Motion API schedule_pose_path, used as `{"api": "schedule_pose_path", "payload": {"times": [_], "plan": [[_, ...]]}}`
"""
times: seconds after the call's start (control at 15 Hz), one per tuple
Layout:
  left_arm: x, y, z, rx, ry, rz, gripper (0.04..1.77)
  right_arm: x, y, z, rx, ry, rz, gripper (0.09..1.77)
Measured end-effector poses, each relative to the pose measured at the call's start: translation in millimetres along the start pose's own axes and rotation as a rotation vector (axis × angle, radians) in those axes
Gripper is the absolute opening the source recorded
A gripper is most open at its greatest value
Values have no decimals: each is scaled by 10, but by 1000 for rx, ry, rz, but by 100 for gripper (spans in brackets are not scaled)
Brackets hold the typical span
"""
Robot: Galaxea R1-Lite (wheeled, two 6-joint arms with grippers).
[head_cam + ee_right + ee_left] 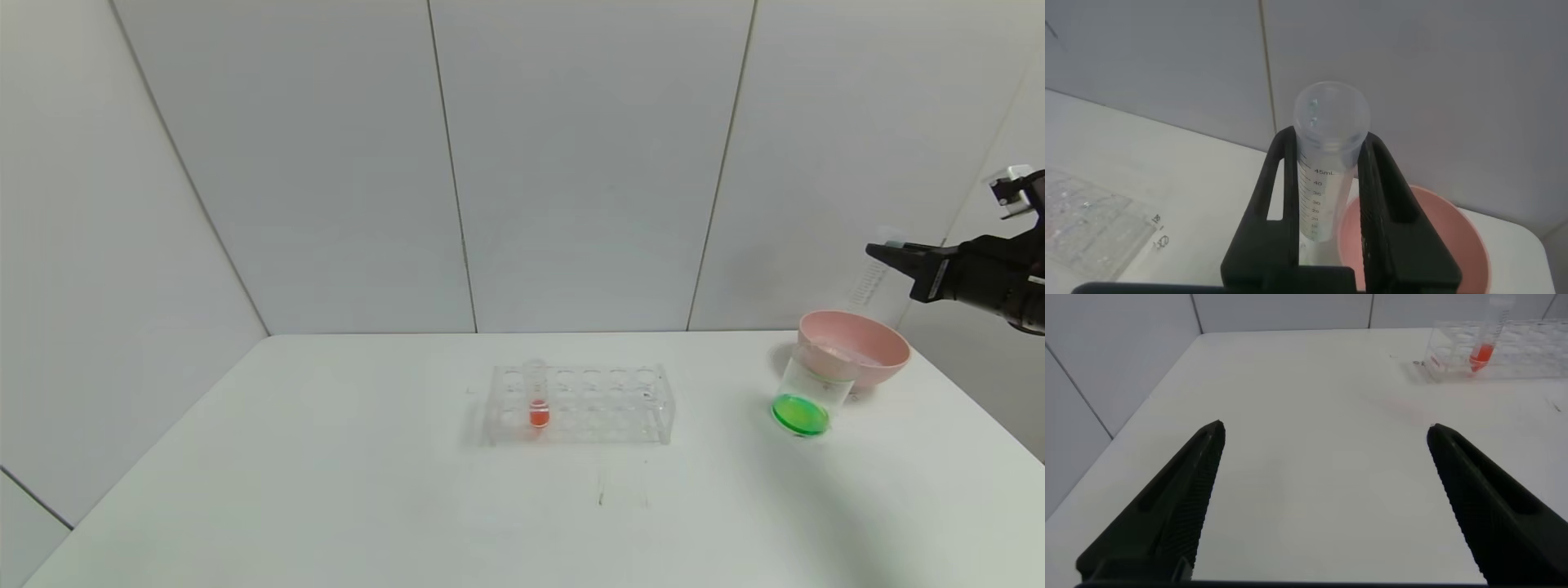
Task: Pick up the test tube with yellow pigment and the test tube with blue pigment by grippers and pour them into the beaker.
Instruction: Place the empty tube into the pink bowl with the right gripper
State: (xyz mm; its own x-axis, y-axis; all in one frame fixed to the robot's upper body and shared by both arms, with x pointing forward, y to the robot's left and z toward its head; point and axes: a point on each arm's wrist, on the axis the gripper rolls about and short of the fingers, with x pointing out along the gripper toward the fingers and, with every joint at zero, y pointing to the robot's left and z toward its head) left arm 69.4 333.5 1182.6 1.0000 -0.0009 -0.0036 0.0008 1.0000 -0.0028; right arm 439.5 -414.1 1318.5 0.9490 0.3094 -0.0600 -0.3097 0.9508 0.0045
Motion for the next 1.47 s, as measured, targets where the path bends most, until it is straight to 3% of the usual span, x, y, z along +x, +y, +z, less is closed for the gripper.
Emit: {"api": "schedule_pose_path", "payload": {"times": [0.47,1.0,1.47], "plan": [[0,0,0,0,0,0,176,459,-629,-447,21,24,-69,49],[0,0,0,0,0,1,176,770,-757,-814,34,44,-54,49],[0,0,0,0,0,0,176,825,-719,-893,38,55,-40,117]]}}
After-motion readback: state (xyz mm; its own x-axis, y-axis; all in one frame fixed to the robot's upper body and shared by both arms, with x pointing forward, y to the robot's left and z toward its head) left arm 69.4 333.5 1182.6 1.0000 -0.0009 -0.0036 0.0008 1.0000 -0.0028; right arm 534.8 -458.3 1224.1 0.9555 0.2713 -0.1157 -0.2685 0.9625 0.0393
